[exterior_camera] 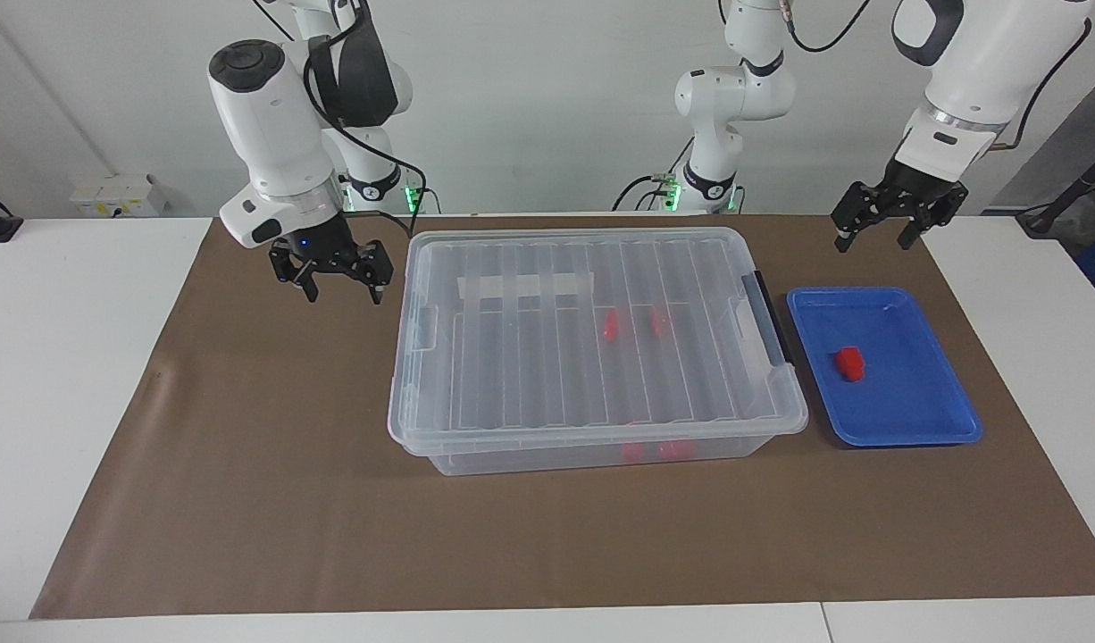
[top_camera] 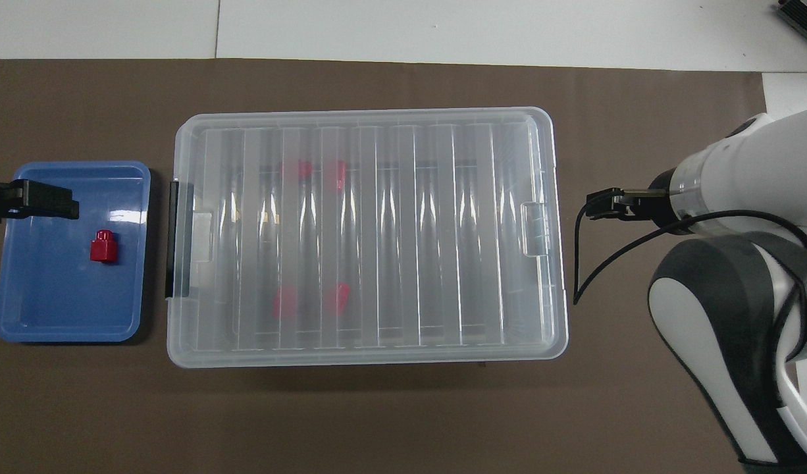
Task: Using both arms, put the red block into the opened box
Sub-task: 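Hook the right gripper onto the clear lid's edge, then slide the clear lid away from the blue tray with the right gripper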
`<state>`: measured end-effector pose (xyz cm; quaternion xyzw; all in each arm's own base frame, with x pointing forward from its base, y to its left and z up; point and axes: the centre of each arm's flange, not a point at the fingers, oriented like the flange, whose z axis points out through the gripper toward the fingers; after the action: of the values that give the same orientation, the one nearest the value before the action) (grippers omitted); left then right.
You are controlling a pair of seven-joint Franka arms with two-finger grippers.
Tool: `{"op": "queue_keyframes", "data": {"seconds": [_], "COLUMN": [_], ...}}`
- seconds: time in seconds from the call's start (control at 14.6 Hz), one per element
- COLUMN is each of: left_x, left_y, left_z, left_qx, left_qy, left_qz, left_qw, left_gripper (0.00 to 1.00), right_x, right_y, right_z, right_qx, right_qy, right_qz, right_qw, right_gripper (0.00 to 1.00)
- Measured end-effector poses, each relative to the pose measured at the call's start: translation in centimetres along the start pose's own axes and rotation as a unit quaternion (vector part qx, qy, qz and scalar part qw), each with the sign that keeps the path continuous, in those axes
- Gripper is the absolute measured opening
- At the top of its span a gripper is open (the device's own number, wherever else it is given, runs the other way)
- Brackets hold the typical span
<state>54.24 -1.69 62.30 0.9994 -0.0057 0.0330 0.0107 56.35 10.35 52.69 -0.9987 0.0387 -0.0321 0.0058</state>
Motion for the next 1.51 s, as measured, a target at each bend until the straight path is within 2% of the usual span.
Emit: {"op": "queue_keyframes", "data": {"seconds": [0.62, 1.51], "left_x": [0.0, 0.0], "left_y": [0.0, 0.0], "left_z": [0.0, 0.0], "left_qx": [0.0, 0.0], "left_qy": [0.0, 0.0], "left_qz": [0.0, 0.0], "left_qw": [1.0, 1.0], "left_gripper": [1.0, 1.0], "right_x": [0.8, 0.1], "right_y": [-4.3, -1.0], "right_z": [4.8, 6.5], "right_qx": [0.003, -0.01], "right_qy": [-0.005, -0.043], "right_qz": [-0.031, -0.006], "right_qw": [0.999, 0.999], "right_gripper": [1.0, 0.99]}}
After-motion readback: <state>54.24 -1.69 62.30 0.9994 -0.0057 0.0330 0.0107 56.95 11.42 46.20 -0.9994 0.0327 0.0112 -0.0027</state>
